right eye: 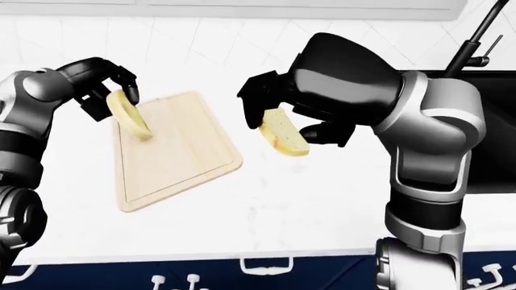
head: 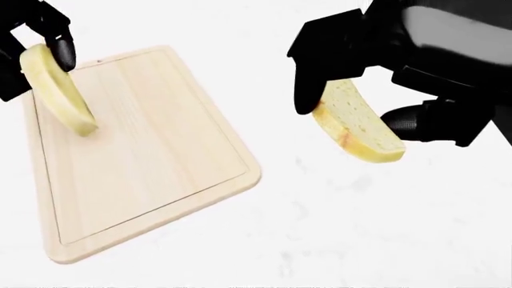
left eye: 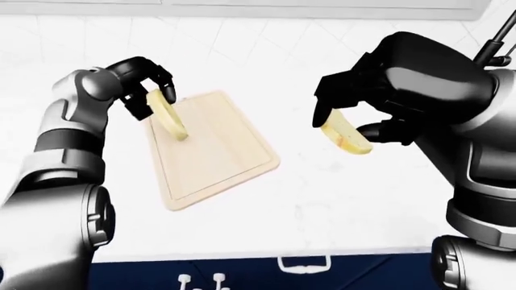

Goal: Place the bread and cheese on the cutting board.

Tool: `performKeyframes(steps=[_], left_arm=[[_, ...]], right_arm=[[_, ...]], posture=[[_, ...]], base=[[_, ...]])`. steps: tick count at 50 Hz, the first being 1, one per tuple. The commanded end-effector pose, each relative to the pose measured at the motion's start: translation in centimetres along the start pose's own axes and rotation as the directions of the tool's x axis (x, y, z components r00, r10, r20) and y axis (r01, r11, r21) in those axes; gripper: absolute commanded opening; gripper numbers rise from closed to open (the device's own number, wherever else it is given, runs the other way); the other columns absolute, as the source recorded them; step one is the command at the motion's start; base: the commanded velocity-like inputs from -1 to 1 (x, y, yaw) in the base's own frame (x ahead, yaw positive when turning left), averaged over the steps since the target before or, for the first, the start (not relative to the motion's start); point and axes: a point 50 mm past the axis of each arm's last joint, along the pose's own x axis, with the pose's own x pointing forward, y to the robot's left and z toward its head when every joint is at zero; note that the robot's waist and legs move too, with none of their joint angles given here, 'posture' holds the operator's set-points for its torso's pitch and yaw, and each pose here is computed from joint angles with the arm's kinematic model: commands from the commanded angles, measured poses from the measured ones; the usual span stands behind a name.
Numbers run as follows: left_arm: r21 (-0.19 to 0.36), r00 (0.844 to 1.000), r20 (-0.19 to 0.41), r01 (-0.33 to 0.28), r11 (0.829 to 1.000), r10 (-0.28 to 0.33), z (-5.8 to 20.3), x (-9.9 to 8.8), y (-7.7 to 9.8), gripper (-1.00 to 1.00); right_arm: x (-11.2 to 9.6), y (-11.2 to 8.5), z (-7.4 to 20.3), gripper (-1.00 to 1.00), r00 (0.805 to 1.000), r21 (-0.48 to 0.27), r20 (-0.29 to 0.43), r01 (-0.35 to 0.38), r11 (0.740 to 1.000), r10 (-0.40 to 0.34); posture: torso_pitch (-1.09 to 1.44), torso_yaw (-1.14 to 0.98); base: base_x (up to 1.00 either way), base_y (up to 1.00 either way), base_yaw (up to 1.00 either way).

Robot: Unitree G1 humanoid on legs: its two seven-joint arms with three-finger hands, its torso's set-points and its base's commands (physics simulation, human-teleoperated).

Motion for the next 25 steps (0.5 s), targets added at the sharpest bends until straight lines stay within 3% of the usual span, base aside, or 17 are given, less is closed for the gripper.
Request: performKeyframes(steps=[1,14,25], left_arm=[[0.003,0.992,0.052,-0.112,0.994,0.111,1.6,-0.7,2.5,-1.0],[-0.036,0.994,0.024,-0.106,0.994,0.107,2.0,0.3,1.3,-1.0],[-0.001,0.994,-0.025,-0.107,0.994,0.107,1.5,0.9,0.2,-1.0]], right_arm=[[-0.2,-1.2,0.2,-1.0,0.999,-0.037,0.003,0.046,0.998,-0.046],[-0.4,-0.9,0.1,-1.0,0.999,-0.033,0.002,0.041,0.999,-0.041],[-0.4,-0.9,0.1,-1.0,0.999,-0.034,0.004,0.038,0.999,-0.038]], posture=[[0.0,0.0],[0.0,0.0],[0.0,0.0]], base=[[0.0,0.0,0.0],[0.0,0.0,0.0],[0.0,0.0,0.0]])
